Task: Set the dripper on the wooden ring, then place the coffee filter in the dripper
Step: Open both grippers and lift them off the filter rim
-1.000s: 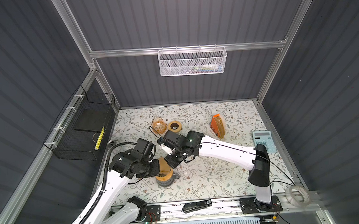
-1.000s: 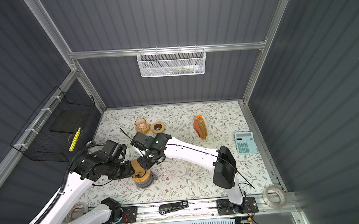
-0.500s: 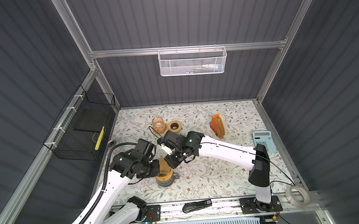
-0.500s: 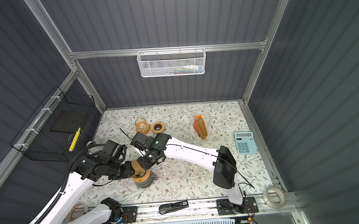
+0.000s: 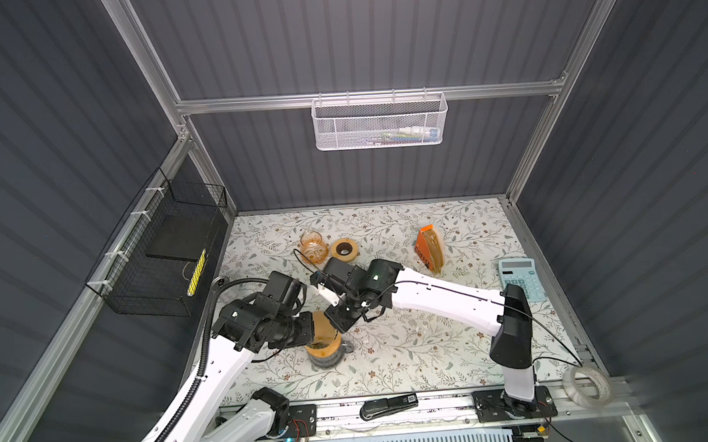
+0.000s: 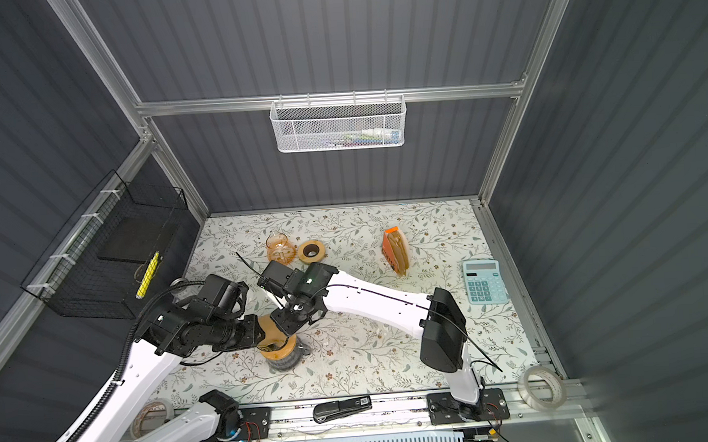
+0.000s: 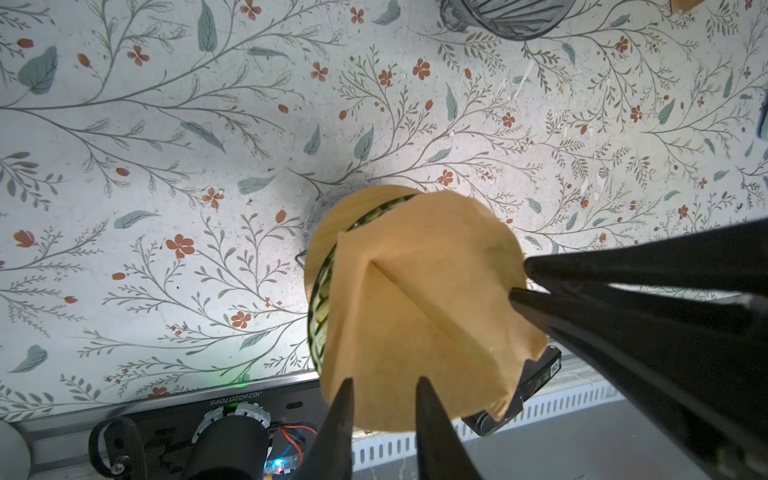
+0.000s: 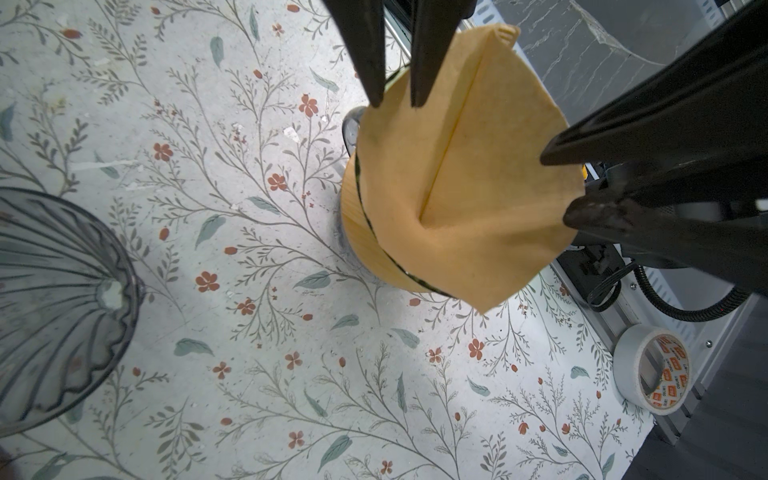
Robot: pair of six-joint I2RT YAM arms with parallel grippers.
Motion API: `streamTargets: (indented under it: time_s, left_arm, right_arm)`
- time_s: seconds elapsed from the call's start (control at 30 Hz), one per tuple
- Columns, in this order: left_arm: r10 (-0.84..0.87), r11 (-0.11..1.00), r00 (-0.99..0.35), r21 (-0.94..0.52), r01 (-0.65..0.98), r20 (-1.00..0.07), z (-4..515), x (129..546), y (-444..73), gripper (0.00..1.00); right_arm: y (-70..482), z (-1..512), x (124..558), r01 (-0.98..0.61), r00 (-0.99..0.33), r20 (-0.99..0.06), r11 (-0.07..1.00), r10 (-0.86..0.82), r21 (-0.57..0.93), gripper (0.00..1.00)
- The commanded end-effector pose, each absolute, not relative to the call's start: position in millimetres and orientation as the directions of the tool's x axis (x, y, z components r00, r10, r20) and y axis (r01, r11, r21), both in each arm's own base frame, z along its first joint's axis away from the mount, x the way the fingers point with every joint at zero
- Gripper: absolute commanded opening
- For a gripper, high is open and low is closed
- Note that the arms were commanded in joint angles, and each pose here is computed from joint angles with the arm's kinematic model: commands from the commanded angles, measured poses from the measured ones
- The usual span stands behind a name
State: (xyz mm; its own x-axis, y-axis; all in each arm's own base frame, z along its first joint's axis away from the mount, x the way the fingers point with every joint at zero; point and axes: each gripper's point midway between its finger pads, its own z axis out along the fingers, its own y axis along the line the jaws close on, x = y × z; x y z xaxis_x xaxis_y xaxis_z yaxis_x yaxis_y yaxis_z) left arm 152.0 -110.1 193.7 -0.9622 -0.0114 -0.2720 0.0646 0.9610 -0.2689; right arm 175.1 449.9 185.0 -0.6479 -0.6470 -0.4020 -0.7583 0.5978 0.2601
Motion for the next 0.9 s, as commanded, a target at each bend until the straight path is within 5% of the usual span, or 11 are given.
streamTargets:
  time_s: [0.0,0.87]
  left_arm:
    - [-0.012,0.961,-0.953,-0.267,0.073,-0.303,204,153,-109,0.27]
    - [-0.065,0.977,-0.905,-0.210,0.027,-0.420,238,190,-104,0.30]
  right_arm:
    - [449,198,175,-0.760,-0.643,-0.427,0.599,-0.636,0.252,0.18]
    - [439,255,200,-0.767,-0.611,-0.540,0.600,-0.579,0.225,0.24]
